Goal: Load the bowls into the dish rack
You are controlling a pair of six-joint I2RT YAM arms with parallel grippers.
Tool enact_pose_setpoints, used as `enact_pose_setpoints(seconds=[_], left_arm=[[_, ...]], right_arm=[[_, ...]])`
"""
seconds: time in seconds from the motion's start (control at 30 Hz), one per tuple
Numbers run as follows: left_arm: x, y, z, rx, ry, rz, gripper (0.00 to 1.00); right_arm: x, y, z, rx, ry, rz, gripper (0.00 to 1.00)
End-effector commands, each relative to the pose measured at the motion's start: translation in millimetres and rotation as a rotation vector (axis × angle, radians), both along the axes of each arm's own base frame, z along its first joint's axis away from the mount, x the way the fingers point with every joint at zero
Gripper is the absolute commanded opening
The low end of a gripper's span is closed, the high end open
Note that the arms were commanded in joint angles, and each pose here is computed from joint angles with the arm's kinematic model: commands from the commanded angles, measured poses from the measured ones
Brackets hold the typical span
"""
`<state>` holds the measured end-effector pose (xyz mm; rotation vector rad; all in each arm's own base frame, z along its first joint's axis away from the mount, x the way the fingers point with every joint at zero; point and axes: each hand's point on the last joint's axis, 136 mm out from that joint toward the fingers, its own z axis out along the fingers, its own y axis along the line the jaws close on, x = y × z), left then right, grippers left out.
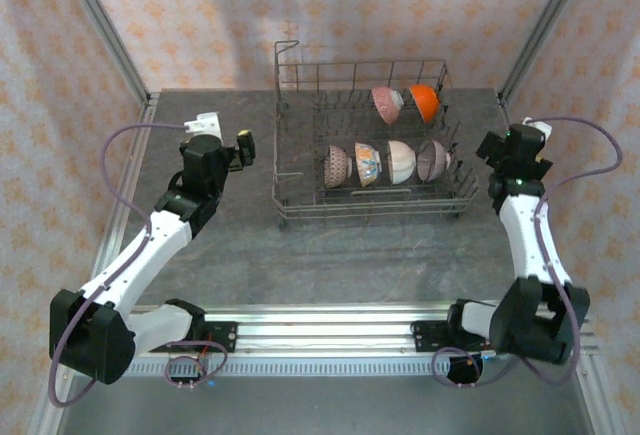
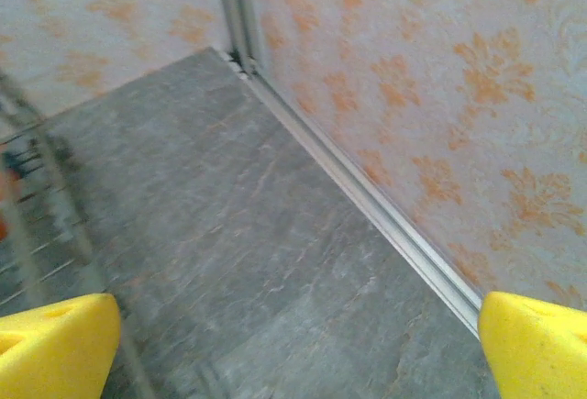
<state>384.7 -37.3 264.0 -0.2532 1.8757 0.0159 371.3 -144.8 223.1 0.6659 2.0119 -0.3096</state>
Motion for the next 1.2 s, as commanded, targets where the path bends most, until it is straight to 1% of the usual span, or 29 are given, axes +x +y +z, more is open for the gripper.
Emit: enact_pose_setpoints(seconds=[0.0,0.03,0.1,0.2,0.33,0.63,0.77,0.97,1.03,1.1,1.17], left_arm=[[-1,11,-4,0.010,0.007,0.036,0.99],[0,12,-6,0.007,0.007,0.038,0.99],[1,14,-9,0.004,0.009,0.040,0.99],[4,15,-18,0.012,0.026,0.038,0.99],[8,18,-31,0.010,0.052,0.033,0.99],[18,29,-55,-0.018,0.107,0.021,1.00],[20,39,-68,-0.019,0.143,0.030,0.99],[16,45,-94,0.040,0.179,0.024,0.99],[16,47,-109,0.049,0.210,0.026,0.99],[17,48,-121,0.052,0.221,0.030,0.99],[19,49,-120,0.065,0.222,0.036,0.99]], right_arm=[[7,-23,-11,0.084,0.011,-0.094,1.00],[8,-29,-20,0.112,0.031,-0.116,1.00],[9,-37,-36,0.125,0.088,-0.138,0.99],[14,-35,-64,0.162,0.195,-0.114,0.99],[27,-15,-87,0.252,0.225,-0.017,1.00],[46,39,-117,0.266,0.329,0.206,0.99],[55,61,-121,0.256,0.281,0.278,0.99],[61,88,-113,0.197,0.102,0.365,1.00],[63,93,-116,0.223,0.062,0.365,1.00],[60,98,-122,0.193,0.075,0.369,0.99],[56,105,-126,0.161,0.065,0.390,0.99]])
